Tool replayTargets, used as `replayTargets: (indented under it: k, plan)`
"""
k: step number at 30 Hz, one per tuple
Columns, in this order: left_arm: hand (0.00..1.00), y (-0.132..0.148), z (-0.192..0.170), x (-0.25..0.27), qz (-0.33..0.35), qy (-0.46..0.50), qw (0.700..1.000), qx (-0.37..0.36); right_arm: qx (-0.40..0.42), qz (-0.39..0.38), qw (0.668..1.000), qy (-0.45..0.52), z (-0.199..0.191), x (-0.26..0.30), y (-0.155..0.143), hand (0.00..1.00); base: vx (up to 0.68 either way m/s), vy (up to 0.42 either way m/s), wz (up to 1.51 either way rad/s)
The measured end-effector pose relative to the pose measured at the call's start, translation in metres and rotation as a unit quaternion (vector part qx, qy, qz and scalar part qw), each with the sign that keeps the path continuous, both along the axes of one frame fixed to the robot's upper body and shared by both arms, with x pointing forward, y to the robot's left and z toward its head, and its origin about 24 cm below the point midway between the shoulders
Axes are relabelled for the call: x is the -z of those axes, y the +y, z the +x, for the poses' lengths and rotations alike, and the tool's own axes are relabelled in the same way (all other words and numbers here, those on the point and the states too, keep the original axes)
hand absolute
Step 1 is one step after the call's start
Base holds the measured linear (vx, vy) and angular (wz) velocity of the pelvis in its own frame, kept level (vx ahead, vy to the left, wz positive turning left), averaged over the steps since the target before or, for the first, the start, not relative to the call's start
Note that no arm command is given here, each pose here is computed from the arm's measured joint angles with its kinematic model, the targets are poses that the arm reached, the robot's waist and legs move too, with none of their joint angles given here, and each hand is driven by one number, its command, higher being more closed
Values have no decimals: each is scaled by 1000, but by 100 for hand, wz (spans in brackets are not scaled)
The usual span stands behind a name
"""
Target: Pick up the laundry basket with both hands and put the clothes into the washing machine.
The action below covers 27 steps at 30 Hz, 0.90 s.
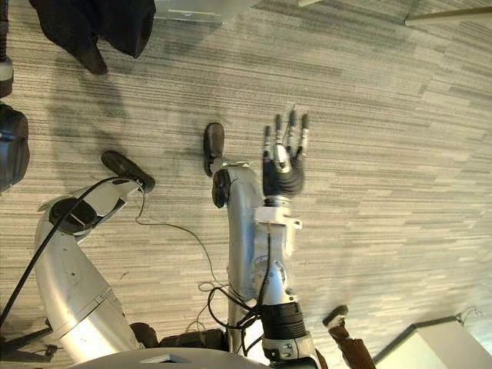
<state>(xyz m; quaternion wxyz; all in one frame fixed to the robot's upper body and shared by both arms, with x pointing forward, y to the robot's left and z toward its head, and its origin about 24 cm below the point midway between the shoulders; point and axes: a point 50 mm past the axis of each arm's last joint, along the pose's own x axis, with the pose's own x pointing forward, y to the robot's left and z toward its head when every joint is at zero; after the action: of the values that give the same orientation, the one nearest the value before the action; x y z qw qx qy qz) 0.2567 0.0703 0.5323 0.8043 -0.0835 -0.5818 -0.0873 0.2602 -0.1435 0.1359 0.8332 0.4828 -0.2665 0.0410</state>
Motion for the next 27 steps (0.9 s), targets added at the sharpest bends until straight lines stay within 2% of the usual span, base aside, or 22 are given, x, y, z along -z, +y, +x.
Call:
replayTargets:
  k: [2, 4, 6, 7, 8, 9, 10, 13, 14, 18, 19, 22, 25, 26, 27]
  plan:
    - [100, 4, -1, -1, -22, -1, 1000, -10, -1, -1, 1000, 1, -1, 1, 1, 0, -16, 78, -18]
    - [100, 11, -2, -3, -29, -13, 998, -63, -6, -2, 1000, 0, -1, 0, 4, 0, -18, 70, -22]
    - [100, 18, 0, -4, -10, -32, 984, -173, -7, -3, 1000, -1, -1, 1, 4, 0, -29, 66, -21]
    - [100, 22, 0, -4, 11, -48, 968, -248, -5, -1, 1000, -1, -3, 3, 3, 0, -33, 50, -19]
    - [100, 24, 0, -4, 21, -56, 958, -281, -4, 0, 1000, -2, -4, 3, 3, 0, -38, 42, -13]
    - [0, 27, 2, -3, 57, -83, 921, -377, -9, -1, 1000, -7, -6, 5, 3, 0, -45, 35, -5]
    - [0, 28, 6, 1, 98, -107, 879, -455, -13, -1, 1000, -15, -9, 6, 3, 0, -62, 38, -5]
    - [0, 38, 29, 14, 212, -89, 786, -574, -21, 13, 999, -20, -12, 10, 1, 0, -68, 30, -10]
    - [0, 42, 38, 19, 238, -68, 769, -589, -26, 19, 999, -20, -13, 12, 1, 0, -51, 20, -11]
    - [0, 54, 60, 32, 294, -6, 742, -603, -38, 34, 999, -14, -14, 16, -1, 0, -52, 32, -6]
    - [0, 57, 61, 32, 293, 5, 744, -600, -40, 28, 999, -13, -14, 16, -2, 0, -35, 41, -5]
    - [0, 72, 60, 26, 230, 54, 809, -539, -36, 24, 999, -3, -16, 22, -6, 0, -33, 40, -1]
    - [0, 87, 64, 27, 117, 125, 905, -389, -26, 16, 999, 14, -16, 27, -11, 0, -36, 40, 4]
    - [0, 89, 64, 27, 94, 133, 919, -360, -23, 13, 999, 20, -16, 29, -12, 0, -36, 40, 10]
    - [0, 91, 67, 29, 50, 152, 940, -300, -22, 8, 999, 33, -15, 33, -14, 0, -42, 43, 13]
